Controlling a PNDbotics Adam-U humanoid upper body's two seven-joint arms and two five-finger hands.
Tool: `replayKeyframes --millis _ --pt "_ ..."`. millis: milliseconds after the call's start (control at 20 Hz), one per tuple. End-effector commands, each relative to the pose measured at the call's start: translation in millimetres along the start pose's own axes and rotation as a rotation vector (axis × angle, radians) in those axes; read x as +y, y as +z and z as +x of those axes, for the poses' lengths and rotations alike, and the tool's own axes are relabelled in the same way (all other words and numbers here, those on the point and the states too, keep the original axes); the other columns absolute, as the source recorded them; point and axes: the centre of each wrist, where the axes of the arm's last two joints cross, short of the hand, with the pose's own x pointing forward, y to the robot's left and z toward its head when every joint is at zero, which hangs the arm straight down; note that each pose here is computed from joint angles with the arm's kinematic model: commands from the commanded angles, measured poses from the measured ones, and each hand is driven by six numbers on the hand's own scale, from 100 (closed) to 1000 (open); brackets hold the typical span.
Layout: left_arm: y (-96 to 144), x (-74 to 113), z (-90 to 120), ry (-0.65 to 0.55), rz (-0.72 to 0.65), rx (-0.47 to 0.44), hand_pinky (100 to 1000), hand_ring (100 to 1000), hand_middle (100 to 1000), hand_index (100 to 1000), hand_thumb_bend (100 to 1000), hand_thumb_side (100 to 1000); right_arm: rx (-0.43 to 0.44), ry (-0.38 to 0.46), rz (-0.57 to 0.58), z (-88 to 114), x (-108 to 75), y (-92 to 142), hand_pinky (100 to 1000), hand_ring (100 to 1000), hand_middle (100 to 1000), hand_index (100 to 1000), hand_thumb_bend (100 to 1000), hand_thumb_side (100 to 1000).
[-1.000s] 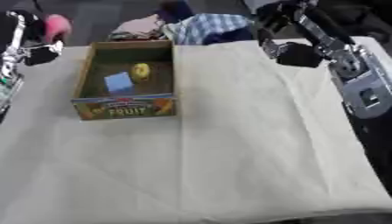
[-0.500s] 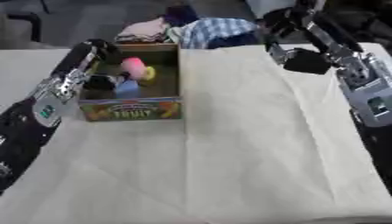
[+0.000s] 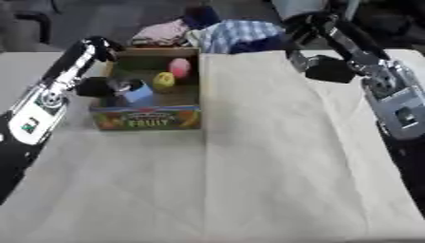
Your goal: Pick up objects on the table and place them in the box.
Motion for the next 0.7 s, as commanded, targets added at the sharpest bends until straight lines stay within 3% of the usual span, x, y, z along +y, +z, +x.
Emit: replayKeyframes --millis 50,350,700 --pt "14 39.2 21 0.069 0.103 -0.068 720 643 679 736 554 518 0.002 0.01 -0.036 0 -13.8 2 673 714 712 863 100 606" --pt "61 53.4 28 0.226 0.198 -0.071 716 633 660 721 470 531 0.025 -0.024 -0.096 -3 -11.4 13 657 695 706 855 100 601" --pt "89 46.2 23 0.327 0.254 -0.027 709 625 649 713 452 557 0.069 -0.124 -0.276 -4 0.5 31 637 671 681 836 100 606"
